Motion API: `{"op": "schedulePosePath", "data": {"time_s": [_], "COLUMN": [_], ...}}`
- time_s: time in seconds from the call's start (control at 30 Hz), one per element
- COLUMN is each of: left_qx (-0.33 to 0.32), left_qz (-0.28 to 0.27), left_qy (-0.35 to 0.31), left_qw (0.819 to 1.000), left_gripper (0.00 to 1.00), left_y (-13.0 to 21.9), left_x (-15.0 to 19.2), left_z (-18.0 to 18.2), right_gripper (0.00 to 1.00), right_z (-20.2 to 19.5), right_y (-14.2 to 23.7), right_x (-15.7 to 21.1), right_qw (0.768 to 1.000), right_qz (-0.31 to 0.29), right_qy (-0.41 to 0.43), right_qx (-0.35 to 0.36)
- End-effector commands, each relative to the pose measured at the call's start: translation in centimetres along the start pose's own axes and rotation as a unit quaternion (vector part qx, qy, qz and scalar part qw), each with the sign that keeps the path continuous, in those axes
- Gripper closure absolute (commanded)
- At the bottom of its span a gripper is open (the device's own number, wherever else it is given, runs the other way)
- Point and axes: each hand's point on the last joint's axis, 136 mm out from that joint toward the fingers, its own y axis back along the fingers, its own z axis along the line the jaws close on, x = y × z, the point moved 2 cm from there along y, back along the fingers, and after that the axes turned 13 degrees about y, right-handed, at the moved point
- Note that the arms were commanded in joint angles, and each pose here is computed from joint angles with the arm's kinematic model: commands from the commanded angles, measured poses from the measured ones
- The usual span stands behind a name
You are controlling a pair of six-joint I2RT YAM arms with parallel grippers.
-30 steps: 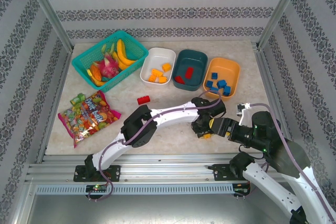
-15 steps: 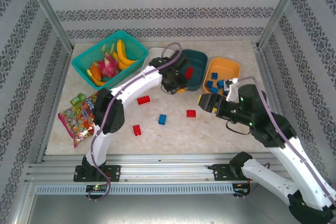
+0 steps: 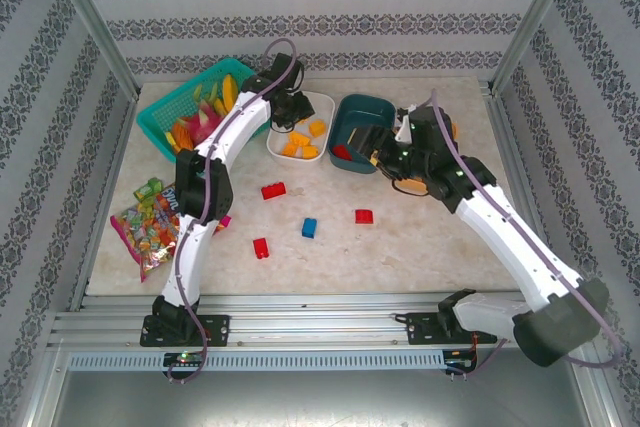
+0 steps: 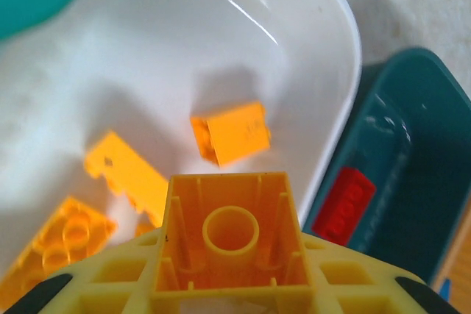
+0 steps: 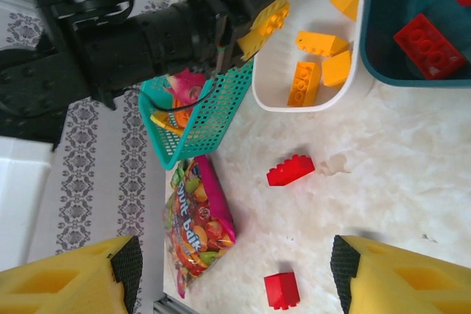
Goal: Sort the legos into containers by color
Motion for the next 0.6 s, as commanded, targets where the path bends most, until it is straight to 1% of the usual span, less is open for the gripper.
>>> {"op": "schedulePosePath", "data": {"time_s": [0.0,0.07,0.17,0.27,0.33,0.4,0.57], "left_qx": [0.016,0.022,0.033,0.036,0.031,0.025,0.017], "left_qz": [-0.051,-0.064,-0.068,-0.066,-0.057,-0.045,-0.03], "left_qy": [-0.03,-0.025,-0.008,-0.012,-0.007,-0.002,0.003], "left_qw": [0.998,0.997,0.997,0.997,0.998,0.999,0.999], "left_gripper": [0.76,0.75,0.75,0.74,0.69,0.62,0.51], "left_y": [-1.7,-3.0,-4.7,-5.6,-6.0,-6.2,-5.8], "left_x": [-3.1,-4.2,-5.5,-5.8,-5.6,-5.1,-4.4], "left_z": [-0.6,-0.4,0.2,0.4,0.9,1.3,1.5], "right_gripper": [0.29,0.29,0.29,0.29,0.29,0.29,0.29], "right_z": [2.3,2.0,1.5,0.6,0.0,-0.6,-1.8], "right_y": [0.3,0.0,-0.1,-0.2,-0.4,-0.6,-1.3], "right_x": [-2.1,-2.0,-1.5,-0.9,-0.5,-0.3,-0.1], "right_qw": [0.999,0.999,0.999,1.0,1.0,1.0,1.0], "right_qz": [-0.027,-0.026,-0.021,-0.013,-0.008,-0.004,0.01], "right_qy": [0.006,0.002,-0.002,-0.009,-0.016,-0.021,-0.02], "right_qx": [-0.042,-0.038,-0.032,-0.025,-0.02,-0.016,0.008]}}
